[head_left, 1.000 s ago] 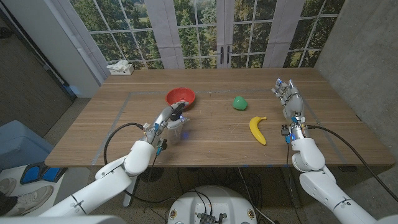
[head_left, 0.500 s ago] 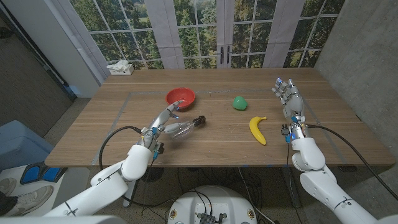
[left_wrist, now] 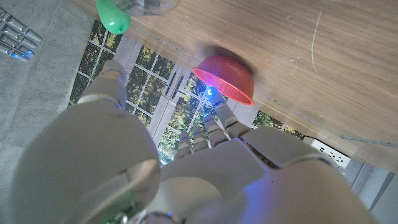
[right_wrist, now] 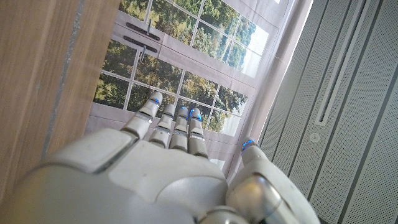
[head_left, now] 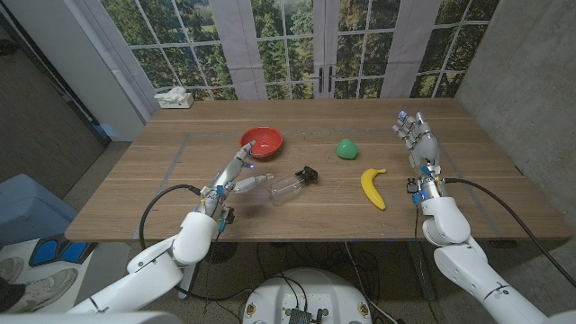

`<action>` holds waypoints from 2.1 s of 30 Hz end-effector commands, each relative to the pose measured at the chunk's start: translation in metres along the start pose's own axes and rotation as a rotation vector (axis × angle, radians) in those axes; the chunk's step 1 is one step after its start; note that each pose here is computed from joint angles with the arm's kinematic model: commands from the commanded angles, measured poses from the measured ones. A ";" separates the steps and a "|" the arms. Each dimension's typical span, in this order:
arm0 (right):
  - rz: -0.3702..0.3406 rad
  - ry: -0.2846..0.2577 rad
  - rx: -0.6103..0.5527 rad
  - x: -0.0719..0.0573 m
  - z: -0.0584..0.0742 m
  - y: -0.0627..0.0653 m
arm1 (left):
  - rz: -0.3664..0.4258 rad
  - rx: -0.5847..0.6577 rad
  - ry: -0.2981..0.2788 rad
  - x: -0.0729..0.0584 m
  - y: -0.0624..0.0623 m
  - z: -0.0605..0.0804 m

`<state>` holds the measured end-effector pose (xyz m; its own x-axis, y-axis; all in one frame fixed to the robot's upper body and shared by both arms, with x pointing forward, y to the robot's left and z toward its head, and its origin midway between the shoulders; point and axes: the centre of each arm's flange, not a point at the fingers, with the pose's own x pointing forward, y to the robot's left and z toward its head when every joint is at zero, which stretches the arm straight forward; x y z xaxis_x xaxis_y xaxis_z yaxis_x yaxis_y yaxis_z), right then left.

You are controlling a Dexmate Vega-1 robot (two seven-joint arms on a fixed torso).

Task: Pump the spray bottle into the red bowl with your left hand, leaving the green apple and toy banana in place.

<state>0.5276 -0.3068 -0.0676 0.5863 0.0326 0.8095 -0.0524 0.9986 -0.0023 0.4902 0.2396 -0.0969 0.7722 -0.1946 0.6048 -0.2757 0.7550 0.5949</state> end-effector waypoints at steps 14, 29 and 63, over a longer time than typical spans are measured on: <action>0.021 0.024 -0.009 0.009 -0.003 0.007 | 0.106 -0.317 -0.011 0.002 0.025 -0.010; 0.057 0.076 0.049 0.016 -0.012 0.010 | 0.158 -0.493 -0.066 0.017 0.034 -0.011; -0.045 0.097 0.125 0.006 -0.017 0.023 | 0.192 -0.787 -0.176 0.067 0.047 -0.024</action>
<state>0.5514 -0.2872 -0.0704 0.6757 0.0381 0.7362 -0.1470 0.9856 0.0839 0.5310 0.2726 -0.0441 0.6349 -0.0740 0.7690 0.0899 0.9957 0.0215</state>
